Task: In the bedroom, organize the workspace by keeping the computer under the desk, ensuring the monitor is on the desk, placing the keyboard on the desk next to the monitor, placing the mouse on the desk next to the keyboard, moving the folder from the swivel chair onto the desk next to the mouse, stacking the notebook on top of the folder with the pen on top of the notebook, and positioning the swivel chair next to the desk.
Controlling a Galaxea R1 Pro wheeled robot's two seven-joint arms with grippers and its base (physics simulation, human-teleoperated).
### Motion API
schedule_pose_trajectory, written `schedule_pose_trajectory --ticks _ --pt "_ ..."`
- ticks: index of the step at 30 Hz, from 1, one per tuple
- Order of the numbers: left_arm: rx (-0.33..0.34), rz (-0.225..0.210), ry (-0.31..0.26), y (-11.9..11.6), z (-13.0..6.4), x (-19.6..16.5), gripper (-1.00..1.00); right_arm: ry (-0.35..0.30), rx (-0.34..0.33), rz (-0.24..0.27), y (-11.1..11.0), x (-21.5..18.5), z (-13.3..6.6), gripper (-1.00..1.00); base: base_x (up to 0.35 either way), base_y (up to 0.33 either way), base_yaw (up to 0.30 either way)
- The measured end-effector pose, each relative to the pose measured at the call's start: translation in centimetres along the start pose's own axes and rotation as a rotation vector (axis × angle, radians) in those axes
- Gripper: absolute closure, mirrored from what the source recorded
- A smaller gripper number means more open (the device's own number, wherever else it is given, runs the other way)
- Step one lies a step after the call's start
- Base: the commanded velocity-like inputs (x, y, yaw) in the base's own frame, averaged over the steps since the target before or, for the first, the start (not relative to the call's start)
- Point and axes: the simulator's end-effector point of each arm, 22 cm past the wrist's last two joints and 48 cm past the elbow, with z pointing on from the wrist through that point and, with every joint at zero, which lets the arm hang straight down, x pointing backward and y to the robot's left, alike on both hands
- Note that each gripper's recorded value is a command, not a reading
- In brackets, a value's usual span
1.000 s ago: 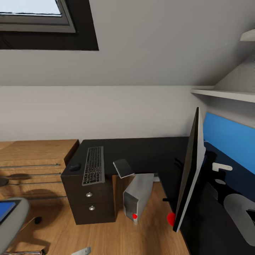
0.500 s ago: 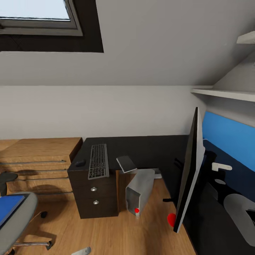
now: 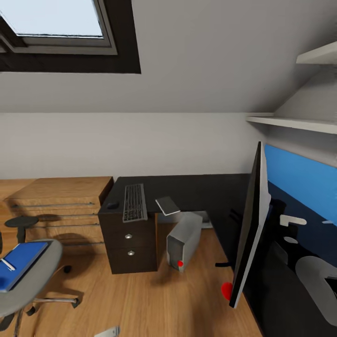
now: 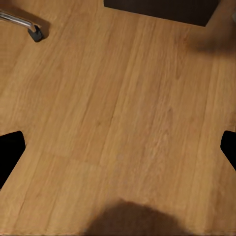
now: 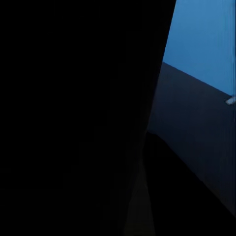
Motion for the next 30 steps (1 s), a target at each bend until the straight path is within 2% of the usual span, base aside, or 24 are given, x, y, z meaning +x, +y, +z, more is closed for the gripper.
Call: schedule_pose_trajectory --ticks 14,30 --pt "0.0 0.0 0.001 0.01 0.0 0.03 -1.0 -0.002 -0.006 -0.009 0.26 -0.07 -0.02 1.0 -0.33 -0.007 0.0" --pt "-0.002 0.0 0.005 0.14 0.01 0.08 -1.0 0.003 0.001 0.01 0.05 0.05 -0.04 1.0 -0.22 -0.256 0.0"
